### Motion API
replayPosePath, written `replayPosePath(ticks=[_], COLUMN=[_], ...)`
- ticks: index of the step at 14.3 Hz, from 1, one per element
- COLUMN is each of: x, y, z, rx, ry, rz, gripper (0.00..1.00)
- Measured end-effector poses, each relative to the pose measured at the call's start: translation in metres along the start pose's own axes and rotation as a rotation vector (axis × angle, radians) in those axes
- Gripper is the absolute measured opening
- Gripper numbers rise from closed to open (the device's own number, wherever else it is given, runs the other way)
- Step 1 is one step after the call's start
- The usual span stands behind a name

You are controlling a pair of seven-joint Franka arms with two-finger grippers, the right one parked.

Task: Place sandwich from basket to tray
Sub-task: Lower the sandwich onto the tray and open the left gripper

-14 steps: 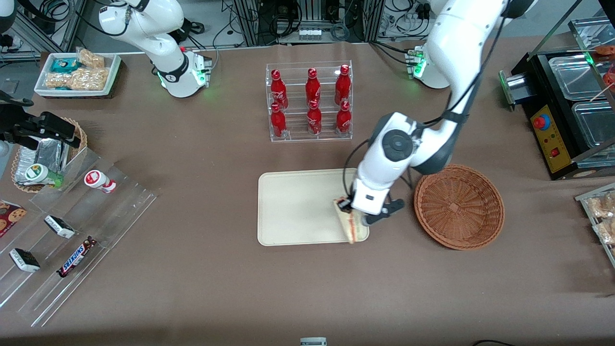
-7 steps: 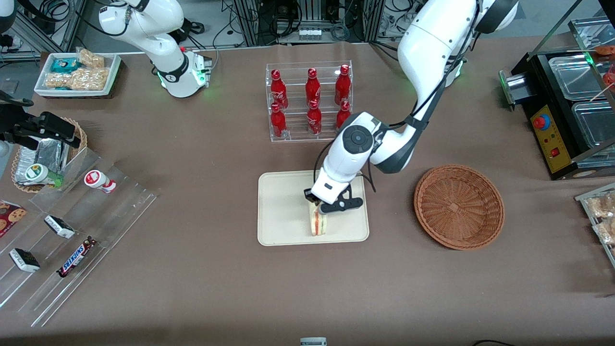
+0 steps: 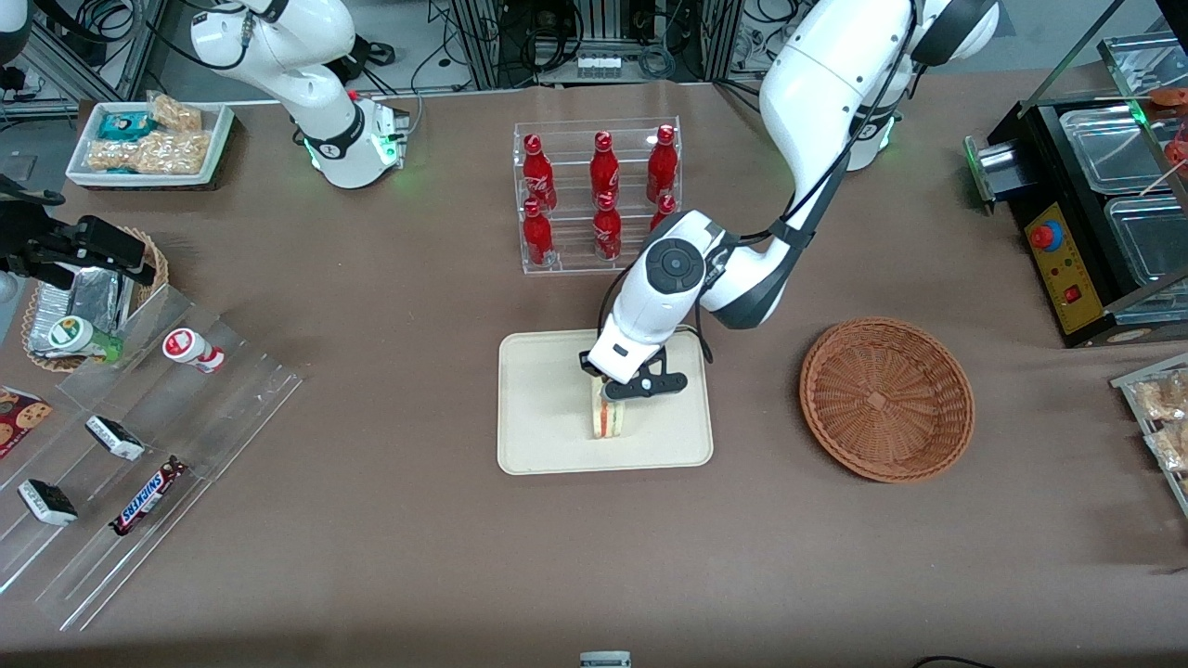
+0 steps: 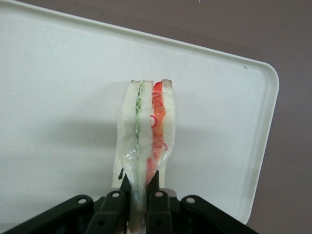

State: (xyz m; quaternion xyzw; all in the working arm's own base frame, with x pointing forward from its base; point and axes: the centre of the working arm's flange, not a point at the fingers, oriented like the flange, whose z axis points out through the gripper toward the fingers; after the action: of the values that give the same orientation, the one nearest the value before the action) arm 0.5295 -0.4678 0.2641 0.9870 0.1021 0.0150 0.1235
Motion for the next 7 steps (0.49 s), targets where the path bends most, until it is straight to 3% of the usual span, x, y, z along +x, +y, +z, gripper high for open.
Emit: replayPosePath(ticks=[2, 7], x=[0.001, 0.018], y=[0.000, 0.020], z=[-0.001, -0.069], rx=[-0.004, -0.056], ry=[0.001, 0.056], rz=[-0.005, -0.005], gripper=[0.27, 0.76])
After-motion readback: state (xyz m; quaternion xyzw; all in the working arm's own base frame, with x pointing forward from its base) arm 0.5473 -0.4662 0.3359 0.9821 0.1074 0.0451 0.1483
